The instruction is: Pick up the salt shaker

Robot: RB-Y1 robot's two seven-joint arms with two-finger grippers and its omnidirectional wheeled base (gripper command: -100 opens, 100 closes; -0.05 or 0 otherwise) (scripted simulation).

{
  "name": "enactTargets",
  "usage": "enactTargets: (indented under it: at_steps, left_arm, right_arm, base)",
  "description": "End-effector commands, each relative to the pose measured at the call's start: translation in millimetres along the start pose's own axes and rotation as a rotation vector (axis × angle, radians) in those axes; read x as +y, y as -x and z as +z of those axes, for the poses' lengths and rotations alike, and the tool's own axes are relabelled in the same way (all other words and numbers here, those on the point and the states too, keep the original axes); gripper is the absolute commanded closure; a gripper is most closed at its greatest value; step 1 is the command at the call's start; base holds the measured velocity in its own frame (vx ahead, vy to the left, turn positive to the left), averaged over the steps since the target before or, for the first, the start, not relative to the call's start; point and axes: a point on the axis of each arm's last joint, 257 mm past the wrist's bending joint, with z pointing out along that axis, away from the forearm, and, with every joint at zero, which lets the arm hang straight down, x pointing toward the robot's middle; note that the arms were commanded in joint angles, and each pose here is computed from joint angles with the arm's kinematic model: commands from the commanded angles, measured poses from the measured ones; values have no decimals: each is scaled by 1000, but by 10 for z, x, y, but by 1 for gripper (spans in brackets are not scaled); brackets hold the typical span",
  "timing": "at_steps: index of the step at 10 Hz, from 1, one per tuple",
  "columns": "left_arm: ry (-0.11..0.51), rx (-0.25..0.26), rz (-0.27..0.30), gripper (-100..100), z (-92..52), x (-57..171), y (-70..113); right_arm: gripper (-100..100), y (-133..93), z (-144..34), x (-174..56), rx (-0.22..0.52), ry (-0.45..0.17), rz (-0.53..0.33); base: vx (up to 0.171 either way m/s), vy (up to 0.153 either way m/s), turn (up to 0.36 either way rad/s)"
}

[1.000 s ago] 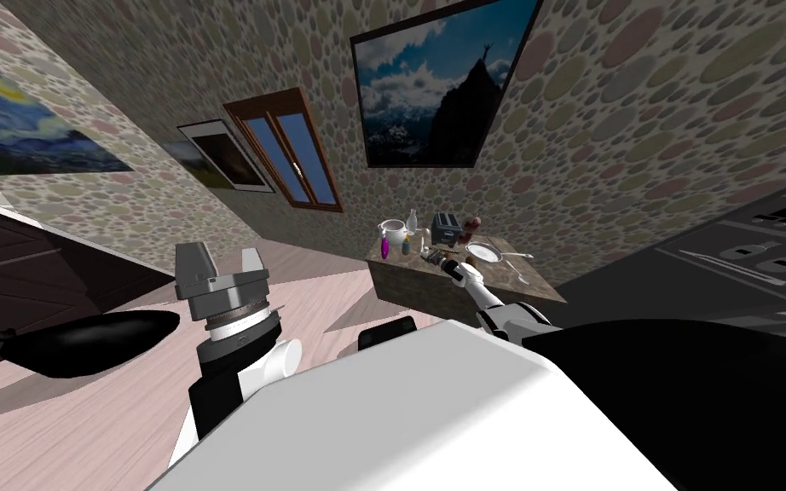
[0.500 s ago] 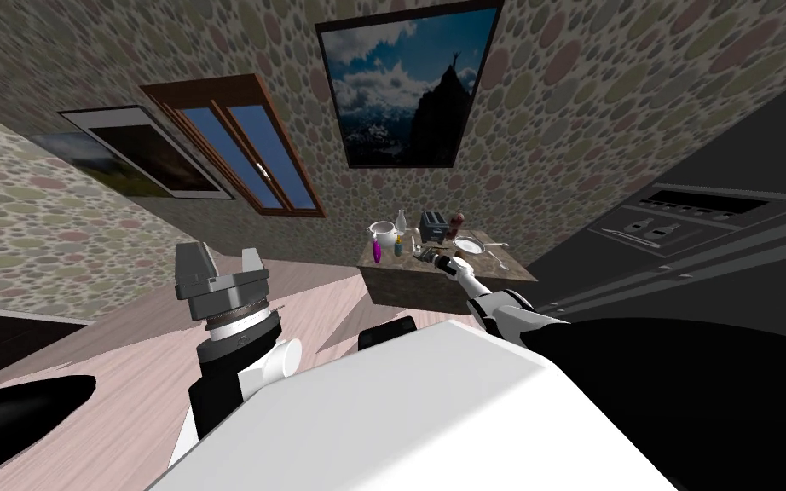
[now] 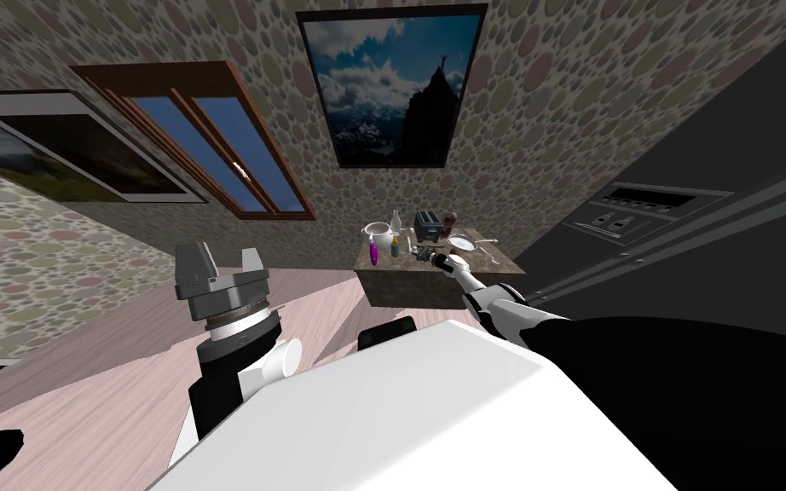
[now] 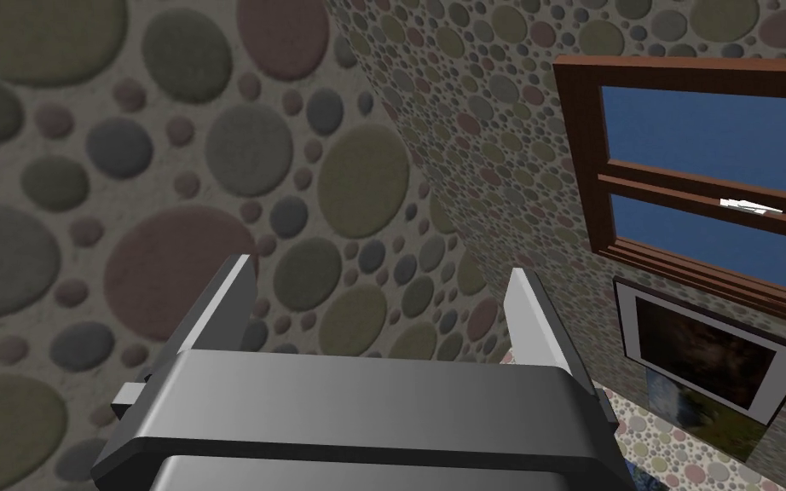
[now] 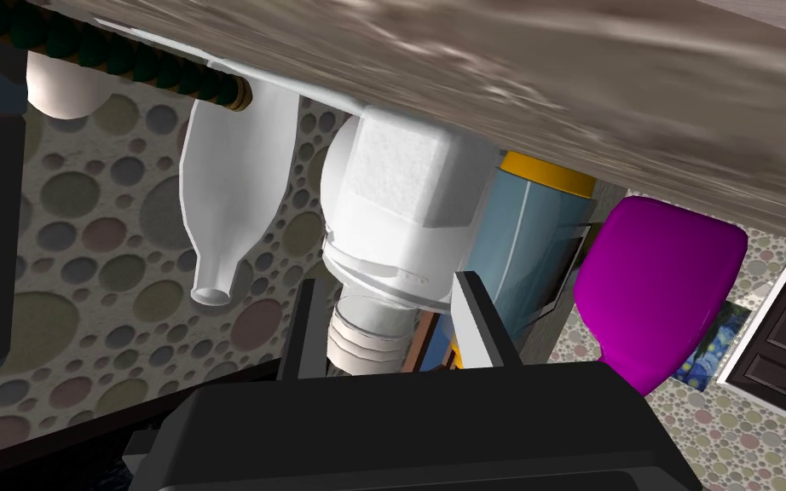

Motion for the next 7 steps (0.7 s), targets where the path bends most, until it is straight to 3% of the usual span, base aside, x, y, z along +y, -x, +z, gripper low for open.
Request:
enactTargets:
  at_steps: [1, 3, 4, 5, 7]
  left_arm:
    - [0, 0, 0, 0, 0, 0, 0]
    - [0, 0, 0, 0, 0, 0, 0]
    - [0, 0, 0, 0, 0, 0, 0]
    - [0, 0, 0, 0, 0, 0, 0]
    - [0, 0, 0, 0, 0, 0, 0]
  right_arm:
    - [100, 0, 0, 0, 0, 0, 0]
    - [100, -1, 0, 4, 0, 1, 0]
    - [0, -1, 0, 4, 0, 1, 0]
    - [100, -82, -132, -141, 7, -65, 19]
    - [100, -99, -151, -137, 9, -69, 17]
  base:
    - [0, 0, 0]
    - [0, 0, 0]
    - [0, 0, 0]
    - [-67, -63, 287]
    - [-52, -81, 269]
